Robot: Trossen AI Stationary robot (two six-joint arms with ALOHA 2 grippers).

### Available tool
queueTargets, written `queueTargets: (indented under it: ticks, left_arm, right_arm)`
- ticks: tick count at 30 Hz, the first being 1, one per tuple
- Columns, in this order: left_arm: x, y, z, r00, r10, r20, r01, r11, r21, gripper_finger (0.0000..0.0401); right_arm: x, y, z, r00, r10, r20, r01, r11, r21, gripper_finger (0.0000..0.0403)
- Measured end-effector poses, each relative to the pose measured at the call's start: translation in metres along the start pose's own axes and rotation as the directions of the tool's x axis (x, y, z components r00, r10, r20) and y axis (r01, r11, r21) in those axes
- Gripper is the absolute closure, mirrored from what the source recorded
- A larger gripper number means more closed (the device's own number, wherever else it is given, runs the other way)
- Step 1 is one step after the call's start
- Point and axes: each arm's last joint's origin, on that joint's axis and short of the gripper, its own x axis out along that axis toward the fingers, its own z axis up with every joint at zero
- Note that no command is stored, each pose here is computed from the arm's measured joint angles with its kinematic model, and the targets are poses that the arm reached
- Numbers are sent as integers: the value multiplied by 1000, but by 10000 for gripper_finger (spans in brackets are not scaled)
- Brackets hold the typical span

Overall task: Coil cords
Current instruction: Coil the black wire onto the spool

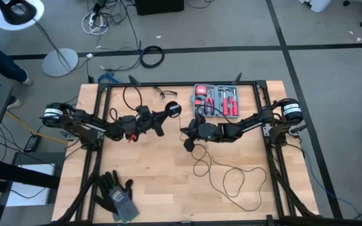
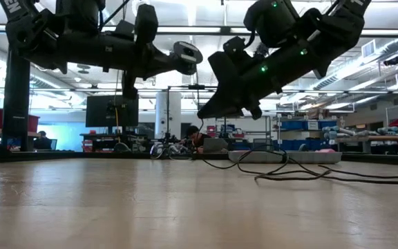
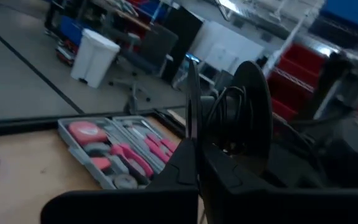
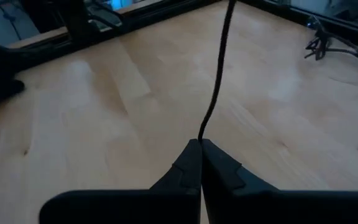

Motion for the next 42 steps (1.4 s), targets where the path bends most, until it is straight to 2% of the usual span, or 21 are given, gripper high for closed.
queueTargets:
  ticks: [6, 10, 13, 17, 21, 26, 30, 35, 42]
  left_arm:
    - [12, 1, -3, 994, 110, 2, -110, 987, 118, 399]
    - [26, 1, -20, 976, 187, -111, -157, 958, 238, 399]
    - [35, 1, -32, 955, 231, -188, -168, 939, 300, 399]
    - [43, 1, -43, 929, 229, -290, -117, 927, 357, 400]
    - [43, 1, -48, 910, 192, -368, -51, 932, 360, 400]
    - [39, 2, -55, 854, 117, -507, 89, 927, 364, 400]
    - [34, 7, -62, 794, 159, -586, 101, 917, 386, 400]
    - [32, 6, -63, 765, 106, -635, 158, 925, 346, 400]
    - [33, 2, -63, 738, 4, -675, 240, 933, 268, 400]
  right_arm:
    - [2, 8, 8, 993, 114, -35, -115, 993, -20, 403]
    - [4, 19, 21, 973, 223, -53, -226, 971, -73, 403]
    - [5, 23, 27, 965, 242, -100, -251, 963, -100, 403]
    - [6, 26, 32, 950, 280, -136, -299, 942, -149, 403]
    - [5, 24, 31, 929, 322, -180, -352, 921, -167, 403]
    - [-3, 19, 27, 916, 284, -283, -346, 917, -200, 403]
    - [-16, 16, 38, 926, 254, -278, -323, 916, -238, 403]
    - [-27, 15, 51, 941, 239, -241, -303, 913, -275, 403]
    - [-27, 12, 49, 939, 224, -260, -295, 915, -275, 403]
